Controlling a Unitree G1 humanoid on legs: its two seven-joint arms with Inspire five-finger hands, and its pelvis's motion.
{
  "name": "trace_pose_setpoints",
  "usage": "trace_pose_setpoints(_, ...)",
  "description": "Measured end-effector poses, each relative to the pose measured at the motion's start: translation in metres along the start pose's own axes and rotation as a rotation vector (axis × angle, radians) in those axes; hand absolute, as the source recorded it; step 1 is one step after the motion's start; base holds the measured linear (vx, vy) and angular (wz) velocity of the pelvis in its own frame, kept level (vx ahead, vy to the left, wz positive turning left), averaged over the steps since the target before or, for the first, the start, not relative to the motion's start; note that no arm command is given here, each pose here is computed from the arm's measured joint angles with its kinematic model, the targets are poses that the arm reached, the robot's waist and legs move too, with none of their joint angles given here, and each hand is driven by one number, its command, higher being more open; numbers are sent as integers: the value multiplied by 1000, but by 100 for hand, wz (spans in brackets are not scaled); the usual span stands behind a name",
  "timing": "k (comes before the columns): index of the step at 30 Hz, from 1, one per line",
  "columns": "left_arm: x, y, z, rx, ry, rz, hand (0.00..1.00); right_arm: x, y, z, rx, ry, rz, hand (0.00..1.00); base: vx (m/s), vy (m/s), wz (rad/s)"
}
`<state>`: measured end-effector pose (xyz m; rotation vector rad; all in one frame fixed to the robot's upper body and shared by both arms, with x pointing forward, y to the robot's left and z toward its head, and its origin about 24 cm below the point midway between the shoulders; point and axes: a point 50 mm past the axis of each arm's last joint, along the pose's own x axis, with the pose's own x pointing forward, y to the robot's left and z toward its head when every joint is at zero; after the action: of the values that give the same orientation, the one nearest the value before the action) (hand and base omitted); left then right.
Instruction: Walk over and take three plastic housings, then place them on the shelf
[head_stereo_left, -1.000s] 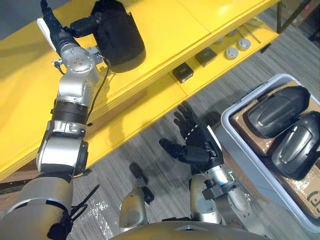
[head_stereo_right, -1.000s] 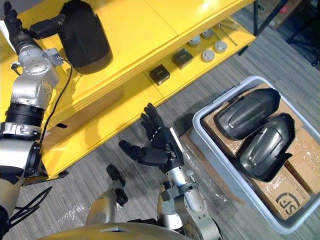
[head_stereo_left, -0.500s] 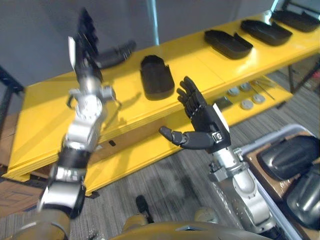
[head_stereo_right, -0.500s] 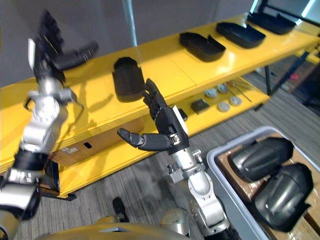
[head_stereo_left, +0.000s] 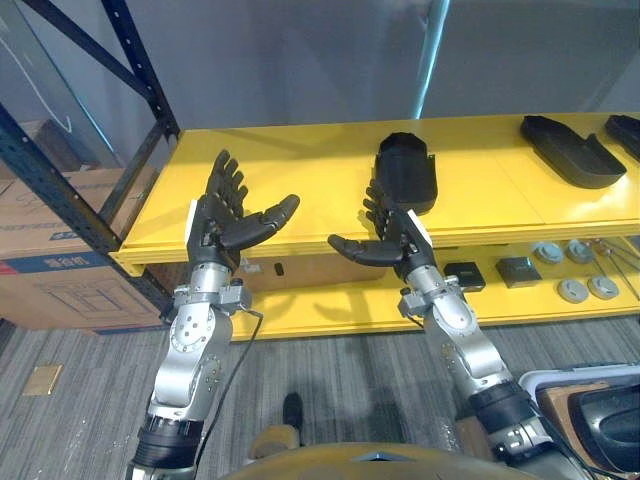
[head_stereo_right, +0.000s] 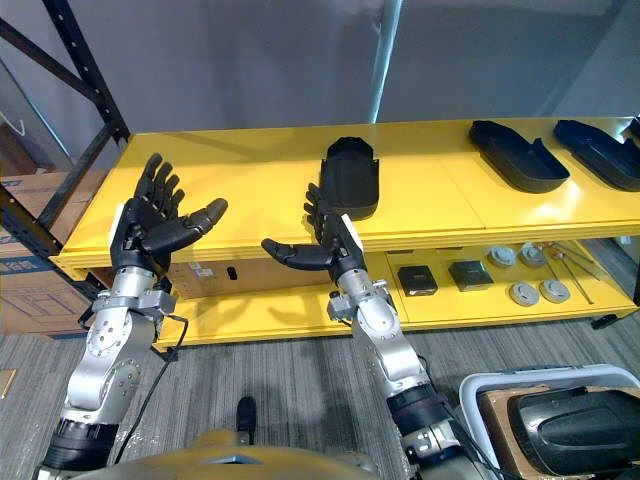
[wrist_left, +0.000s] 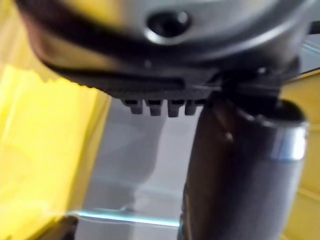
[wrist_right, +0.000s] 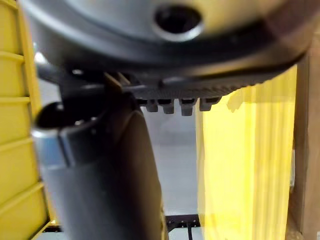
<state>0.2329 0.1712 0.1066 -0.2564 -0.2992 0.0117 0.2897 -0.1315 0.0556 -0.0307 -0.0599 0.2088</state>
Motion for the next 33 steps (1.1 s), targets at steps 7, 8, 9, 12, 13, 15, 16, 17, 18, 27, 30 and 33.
trace_pose_setpoints(7,-13,-4,-4,-37,12,-73,100,13,-5,-4,-7,21,-162,100,-39,-13,18)
trace_pose_setpoints(8,-14,-5,-6,-42,18,-77,100,16,-6,-5,-10,29,-177,100,-26,-29,11)
trace_pose_setpoints(9,-16,-3,-8,-41,32,-76,100,17,-5,-7,-11,42,-202,100,0,0,0)
trace_pose_setpoints(12,-22,-1,-12,-39,58,-79,100,18,-4,-8,4,49,-254,100,-6,-18,-3)
trace_pose_setpoints(13,-22,-2,-13,-41,58,-90,100,18,-5,-9,7,51,-274,100,-33,-17,-5)
trace_pose_setpoints(15,-22,-3,-13,-43,58,-99,100,18,-8,-10,-3,64,-304,100,-42,-27,-8)
trace_pose_setpoints(16,-22,-3,-13,-45,59,-100,100,18,-9,-10,-6,65,-311,100,-34,-46,-7)
trace_pose_setpoints(17,-22,-4,-13,-47,60,-104,100,17,-11,-10,-9,64,-326,100,-31,-43,-8)
trace_pose_setpoints(18,-23,-6,-14,-50,63,-110,100,17,-13,-9,-9,62,-338,100,-30,-37,-10)
trace_pose_setpoints(27,-25,-18,-19,-83,86,-168,100,23,-22,2,-14,19,-393,100,-21,-33,-10)
trace_pose_setpoints(30,-25,-19,-20,-86,91,-164,100,26,-24,8,-14,-1,-398,100,-14,-18,-11)
trace_pose_setpoints(33,-25,-19,-22,-85,100,-153,100,26,-26,9,-46,-9,-411,100,-13,-17,-12)
